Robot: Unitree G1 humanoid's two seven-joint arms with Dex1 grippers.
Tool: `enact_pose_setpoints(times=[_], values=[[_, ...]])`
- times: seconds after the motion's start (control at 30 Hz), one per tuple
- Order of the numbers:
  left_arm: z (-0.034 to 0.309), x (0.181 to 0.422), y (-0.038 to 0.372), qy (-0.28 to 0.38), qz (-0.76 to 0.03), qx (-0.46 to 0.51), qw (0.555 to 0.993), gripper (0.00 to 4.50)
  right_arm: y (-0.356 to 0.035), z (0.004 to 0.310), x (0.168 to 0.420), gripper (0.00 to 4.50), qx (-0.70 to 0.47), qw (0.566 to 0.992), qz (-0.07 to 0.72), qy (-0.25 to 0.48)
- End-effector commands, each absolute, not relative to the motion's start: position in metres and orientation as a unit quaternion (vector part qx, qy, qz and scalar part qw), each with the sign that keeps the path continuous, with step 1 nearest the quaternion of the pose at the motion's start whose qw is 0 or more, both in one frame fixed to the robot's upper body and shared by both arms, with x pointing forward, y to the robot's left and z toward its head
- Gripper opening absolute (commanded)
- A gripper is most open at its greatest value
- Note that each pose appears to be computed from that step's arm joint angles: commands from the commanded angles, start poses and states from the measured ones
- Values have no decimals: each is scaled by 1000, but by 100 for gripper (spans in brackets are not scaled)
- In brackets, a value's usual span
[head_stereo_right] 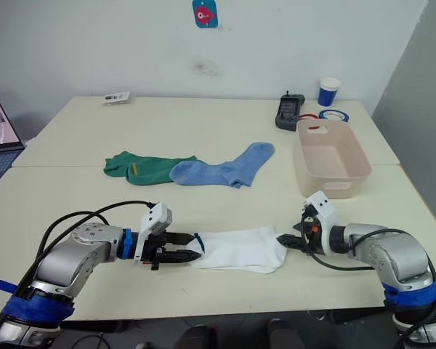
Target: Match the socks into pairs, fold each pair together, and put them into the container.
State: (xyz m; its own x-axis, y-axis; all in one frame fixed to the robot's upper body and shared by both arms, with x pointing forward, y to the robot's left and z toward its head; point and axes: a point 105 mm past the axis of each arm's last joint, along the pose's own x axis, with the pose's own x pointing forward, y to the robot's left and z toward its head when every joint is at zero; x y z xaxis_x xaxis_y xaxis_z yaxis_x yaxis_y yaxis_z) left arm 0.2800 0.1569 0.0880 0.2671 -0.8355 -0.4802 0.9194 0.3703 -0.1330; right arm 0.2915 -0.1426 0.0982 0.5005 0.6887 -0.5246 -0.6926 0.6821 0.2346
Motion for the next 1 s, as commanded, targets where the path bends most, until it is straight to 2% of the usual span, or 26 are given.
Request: enact_pose_setpoints(times=[0.03,0.1,0.27,0.33,0.8,0.97,1.0], values=[[96,282,154,226,-551,91,798,213,-142,107,293,329,-7,867,408,287],[96,283,153,225,-550,88,799,165,-143,106,294,267,-3,867,407,289],[97,281,151,223,-555,83,797,2,-142,107,292,82,9,864,411,292],[98,281,150,222,-556,81,797,0,-141,108,289,11,12,861,417,292],[116,283,159,218,-565,75,792,0,-134,131,266,5,16,841,461,283],[113,285,157,219,-567,80,790,0,-143,121,285,5,-24,870,413,268],[113,285,156,219,-568,80,789,0,-143,121,287,22,-22,871,412,266]])
